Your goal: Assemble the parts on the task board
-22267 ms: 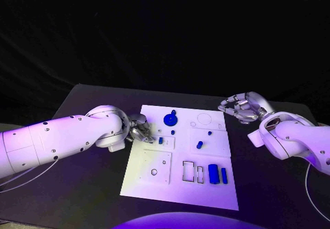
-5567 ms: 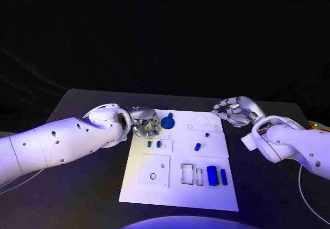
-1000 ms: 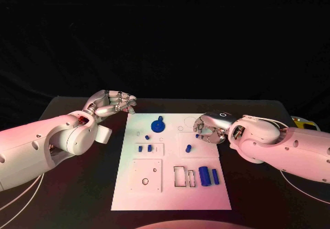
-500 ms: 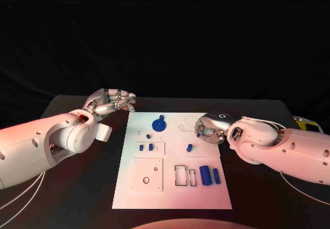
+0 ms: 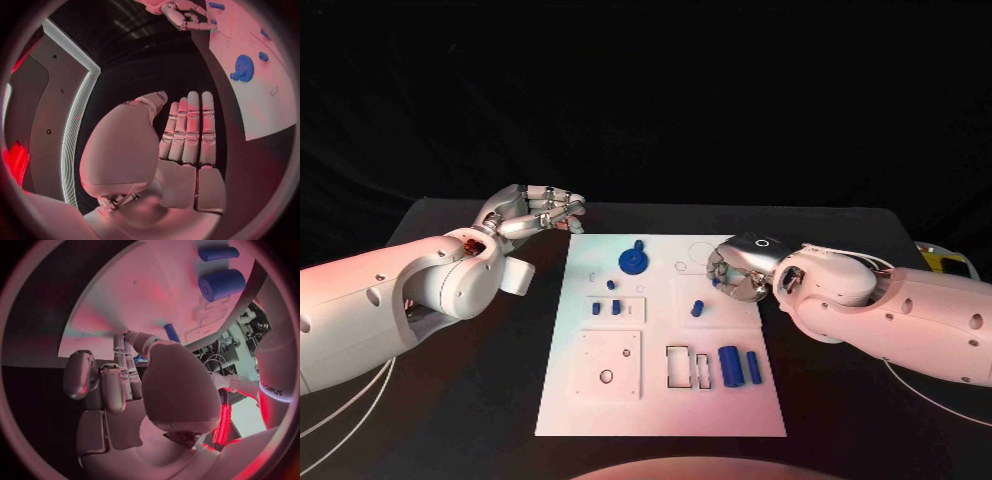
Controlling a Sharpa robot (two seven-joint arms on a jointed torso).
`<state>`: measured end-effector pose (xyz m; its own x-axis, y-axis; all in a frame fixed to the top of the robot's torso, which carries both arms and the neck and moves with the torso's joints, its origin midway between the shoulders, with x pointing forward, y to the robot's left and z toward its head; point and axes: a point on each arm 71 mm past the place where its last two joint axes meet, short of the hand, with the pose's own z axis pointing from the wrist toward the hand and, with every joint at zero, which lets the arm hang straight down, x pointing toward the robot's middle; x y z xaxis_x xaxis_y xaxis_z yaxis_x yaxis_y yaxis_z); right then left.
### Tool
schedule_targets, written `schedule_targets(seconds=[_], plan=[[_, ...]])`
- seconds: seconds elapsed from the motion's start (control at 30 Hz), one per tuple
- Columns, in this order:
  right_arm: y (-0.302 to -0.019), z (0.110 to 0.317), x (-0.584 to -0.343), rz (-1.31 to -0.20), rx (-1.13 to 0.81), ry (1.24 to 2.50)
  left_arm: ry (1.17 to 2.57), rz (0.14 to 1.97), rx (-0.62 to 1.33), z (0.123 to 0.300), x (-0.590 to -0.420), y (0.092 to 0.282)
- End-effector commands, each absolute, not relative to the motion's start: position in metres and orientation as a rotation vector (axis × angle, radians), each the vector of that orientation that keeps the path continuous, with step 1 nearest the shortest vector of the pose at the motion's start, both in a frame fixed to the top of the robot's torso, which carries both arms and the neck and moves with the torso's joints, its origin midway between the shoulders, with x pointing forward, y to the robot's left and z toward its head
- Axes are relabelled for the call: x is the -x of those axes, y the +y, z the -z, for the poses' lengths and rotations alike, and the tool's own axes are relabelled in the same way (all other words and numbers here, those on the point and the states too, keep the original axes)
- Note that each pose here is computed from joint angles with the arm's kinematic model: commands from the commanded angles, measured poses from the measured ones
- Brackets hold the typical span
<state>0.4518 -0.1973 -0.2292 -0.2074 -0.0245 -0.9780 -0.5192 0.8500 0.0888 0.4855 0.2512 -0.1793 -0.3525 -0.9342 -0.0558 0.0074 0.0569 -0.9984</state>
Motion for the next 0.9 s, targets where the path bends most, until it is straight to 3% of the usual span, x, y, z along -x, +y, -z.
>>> schedule_targets(seconds=[0.03,0.9], plan=[[-0.1951,0.2372,-0.4483,-0.460,0.445,1.760,1.501,1.436,0.983,0.1787,-0.4852,0.2497],[-0.1925,0.2361,-0.4456,-0.468,0.421,1.695,1.522,1.434,0.992,0.1797,-0.4841,0.2492]])
